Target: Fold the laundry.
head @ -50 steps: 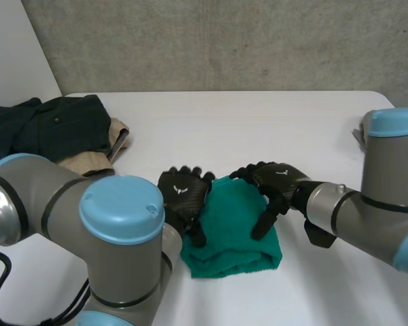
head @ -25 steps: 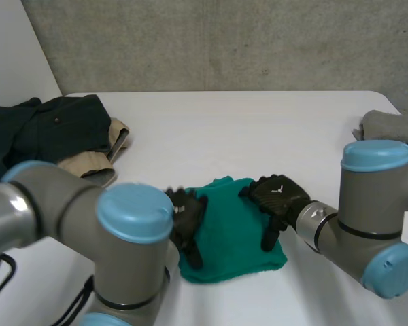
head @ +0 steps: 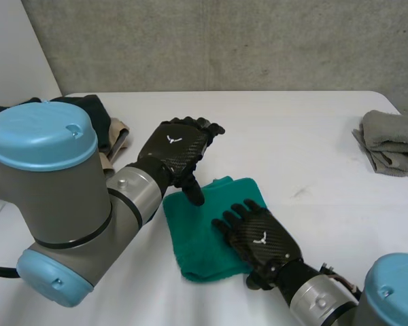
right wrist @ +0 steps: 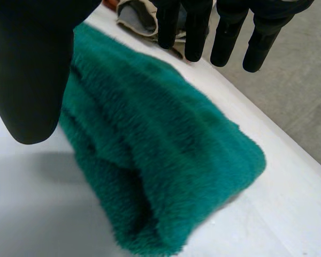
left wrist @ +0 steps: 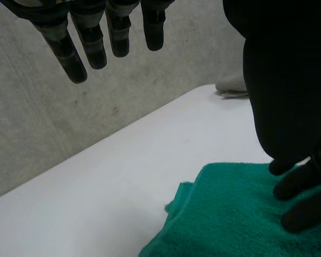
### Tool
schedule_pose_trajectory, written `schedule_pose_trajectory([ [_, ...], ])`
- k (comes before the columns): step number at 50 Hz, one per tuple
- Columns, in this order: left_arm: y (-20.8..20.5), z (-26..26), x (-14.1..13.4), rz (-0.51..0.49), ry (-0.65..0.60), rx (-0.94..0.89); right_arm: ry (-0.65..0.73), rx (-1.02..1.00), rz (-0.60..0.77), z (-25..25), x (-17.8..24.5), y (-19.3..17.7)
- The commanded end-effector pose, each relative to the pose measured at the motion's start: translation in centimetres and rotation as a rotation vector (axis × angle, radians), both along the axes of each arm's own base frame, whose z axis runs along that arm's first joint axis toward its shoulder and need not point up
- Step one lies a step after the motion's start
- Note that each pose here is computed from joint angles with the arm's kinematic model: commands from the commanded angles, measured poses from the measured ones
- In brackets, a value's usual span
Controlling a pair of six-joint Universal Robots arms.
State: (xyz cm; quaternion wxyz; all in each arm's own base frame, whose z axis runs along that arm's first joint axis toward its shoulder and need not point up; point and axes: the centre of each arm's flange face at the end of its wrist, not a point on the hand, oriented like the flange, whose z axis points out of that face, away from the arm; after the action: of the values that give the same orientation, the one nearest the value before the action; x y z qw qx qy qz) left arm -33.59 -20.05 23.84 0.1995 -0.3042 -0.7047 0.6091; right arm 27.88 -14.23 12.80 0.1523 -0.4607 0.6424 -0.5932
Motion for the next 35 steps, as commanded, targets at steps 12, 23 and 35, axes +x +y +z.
schedule_pose_trajectory([
  [12,0.2,-1.0,-0.1,-0.005,-0.015,0.024,0.070,-0.162,0.024,-2.5,1.7,-2.8],
  [23,0.3,-0.9,0.0,-0.005,-0.008,0.026,0.058,-0.174,0.027,-2.6,2.6,-4.1],
  [35,0.2,-0.6,-0.1,-0.007,-0.002,0.017,-0.011,-0.247,0.005,-0.5,4.1,-6.9],
])
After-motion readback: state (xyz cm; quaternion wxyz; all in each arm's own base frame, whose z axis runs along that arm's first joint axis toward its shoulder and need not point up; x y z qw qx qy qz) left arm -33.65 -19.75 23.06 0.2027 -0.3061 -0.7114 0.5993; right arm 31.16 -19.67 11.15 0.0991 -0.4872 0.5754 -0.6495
